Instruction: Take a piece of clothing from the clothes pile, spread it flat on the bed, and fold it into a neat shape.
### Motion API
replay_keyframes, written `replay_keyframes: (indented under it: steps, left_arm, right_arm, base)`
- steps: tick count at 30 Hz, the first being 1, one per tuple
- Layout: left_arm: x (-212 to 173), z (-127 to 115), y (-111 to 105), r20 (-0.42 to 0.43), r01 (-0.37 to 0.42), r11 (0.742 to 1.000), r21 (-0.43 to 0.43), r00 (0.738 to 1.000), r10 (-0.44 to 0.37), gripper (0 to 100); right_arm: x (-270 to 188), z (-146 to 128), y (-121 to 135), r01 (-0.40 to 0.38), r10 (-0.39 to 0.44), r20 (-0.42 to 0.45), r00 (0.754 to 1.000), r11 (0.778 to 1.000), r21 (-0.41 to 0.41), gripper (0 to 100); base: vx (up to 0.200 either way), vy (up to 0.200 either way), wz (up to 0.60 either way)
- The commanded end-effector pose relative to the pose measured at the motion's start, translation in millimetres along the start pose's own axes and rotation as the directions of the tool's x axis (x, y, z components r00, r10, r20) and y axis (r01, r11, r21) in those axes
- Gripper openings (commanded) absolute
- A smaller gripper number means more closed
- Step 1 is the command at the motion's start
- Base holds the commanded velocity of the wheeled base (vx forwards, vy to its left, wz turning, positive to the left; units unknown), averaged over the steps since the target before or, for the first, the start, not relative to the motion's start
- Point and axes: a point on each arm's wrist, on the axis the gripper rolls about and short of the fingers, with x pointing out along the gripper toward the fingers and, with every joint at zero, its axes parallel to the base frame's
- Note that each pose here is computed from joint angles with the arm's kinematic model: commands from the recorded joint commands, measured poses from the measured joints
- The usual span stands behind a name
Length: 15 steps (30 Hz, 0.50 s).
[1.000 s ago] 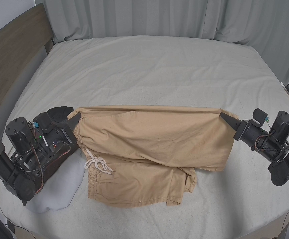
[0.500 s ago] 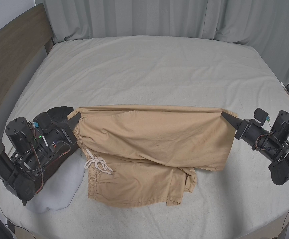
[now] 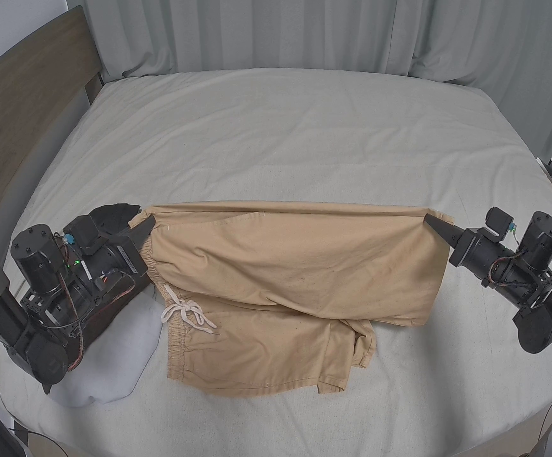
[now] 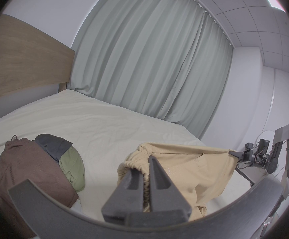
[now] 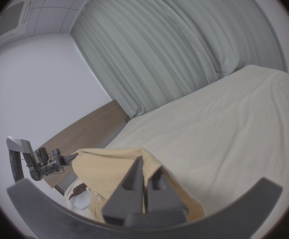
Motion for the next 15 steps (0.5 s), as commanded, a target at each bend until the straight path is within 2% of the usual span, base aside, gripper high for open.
replay_keyframes:
  steps: [1,15]
  left_arm:
    - [0.2,-0.3,0.0,0.000,0.000,1.000,0.001,1.000,0.000,0]
    - [1.1,-2.7,0.0,-0.008,0.001,1.000,-0.004,1.000,-0.001,0]
  right_arm:
    - [0.1,-0.4,-0.3,0.000,0.000,-0.001,1.000,1.000,0.001,0]
    - [5.5,1.9,5.2,-0.025,0.025,0.011,1.000,1.000,-0.009,0]
  base:
    - [0.000,0.000,0.00]
    - [0.000,0.000,0.00]
